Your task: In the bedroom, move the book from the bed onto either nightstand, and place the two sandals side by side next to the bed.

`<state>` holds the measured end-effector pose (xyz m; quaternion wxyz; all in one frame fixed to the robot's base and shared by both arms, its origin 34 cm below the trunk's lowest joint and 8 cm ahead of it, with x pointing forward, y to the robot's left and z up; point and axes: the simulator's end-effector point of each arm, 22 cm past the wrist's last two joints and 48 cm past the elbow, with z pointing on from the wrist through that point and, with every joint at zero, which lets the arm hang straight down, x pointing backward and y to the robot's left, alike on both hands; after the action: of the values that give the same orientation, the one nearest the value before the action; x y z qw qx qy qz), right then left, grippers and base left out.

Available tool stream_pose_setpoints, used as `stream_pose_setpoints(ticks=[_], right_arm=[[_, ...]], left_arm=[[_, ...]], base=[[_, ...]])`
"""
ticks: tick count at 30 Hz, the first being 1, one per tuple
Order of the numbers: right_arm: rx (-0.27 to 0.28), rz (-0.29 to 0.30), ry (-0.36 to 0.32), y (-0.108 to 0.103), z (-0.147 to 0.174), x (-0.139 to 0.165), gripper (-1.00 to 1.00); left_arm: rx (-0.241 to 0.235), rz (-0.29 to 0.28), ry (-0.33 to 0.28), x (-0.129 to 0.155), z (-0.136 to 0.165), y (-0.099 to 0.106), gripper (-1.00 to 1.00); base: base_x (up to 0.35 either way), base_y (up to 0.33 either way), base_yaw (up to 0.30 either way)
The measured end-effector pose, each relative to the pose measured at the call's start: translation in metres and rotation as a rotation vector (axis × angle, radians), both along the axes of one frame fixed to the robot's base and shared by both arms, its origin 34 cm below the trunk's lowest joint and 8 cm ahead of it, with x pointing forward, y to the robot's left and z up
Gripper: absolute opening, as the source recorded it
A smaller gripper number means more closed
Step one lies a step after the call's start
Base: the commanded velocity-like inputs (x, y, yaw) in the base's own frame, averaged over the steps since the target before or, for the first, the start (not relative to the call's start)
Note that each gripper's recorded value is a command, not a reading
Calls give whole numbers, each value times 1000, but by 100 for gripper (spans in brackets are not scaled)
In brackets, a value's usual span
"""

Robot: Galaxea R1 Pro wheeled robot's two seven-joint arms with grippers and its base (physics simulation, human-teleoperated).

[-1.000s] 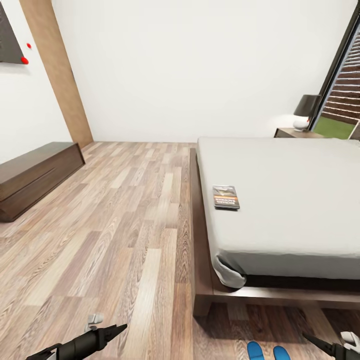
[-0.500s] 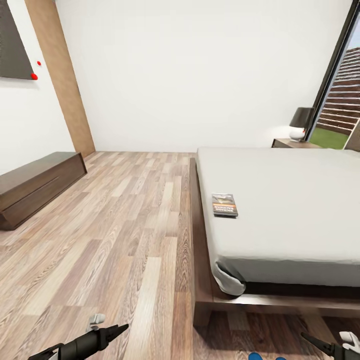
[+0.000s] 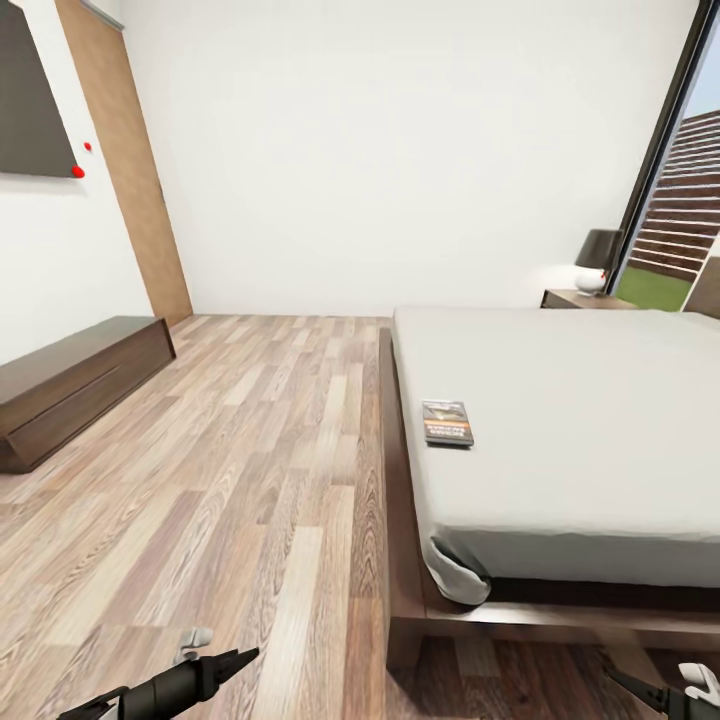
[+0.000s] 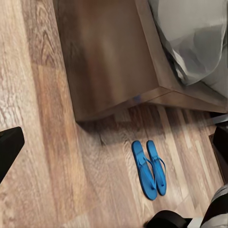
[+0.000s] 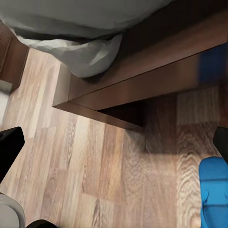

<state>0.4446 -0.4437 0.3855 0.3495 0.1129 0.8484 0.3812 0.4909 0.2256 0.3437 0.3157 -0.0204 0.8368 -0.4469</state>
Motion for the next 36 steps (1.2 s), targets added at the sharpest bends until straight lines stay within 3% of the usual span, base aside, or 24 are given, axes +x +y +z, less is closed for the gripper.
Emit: stream_pose_setpoints(ticks=[9, 18, 31, 36], right_arm=[[0, 0, 1, 0, 20, 5, 100], [-46, -32, 31, -9, 30, 11, 100], [-27, -25, 31, 5, 54, 20, 100], [-42, -34, 41, 2, 53, 20, 100]], left_arm=[[-1, -1, 0, 5, 20, -1, 100], [-1, 0, 0, 10, 40, -1, 100], [-8, -4, 1, 17, 69, -8, 100], [65, 42, 34, 22, 54, -2, 100]], base=[[0, 0, 0], [0, 0, 0], [0, 0, 0], [0, 0, 0]])
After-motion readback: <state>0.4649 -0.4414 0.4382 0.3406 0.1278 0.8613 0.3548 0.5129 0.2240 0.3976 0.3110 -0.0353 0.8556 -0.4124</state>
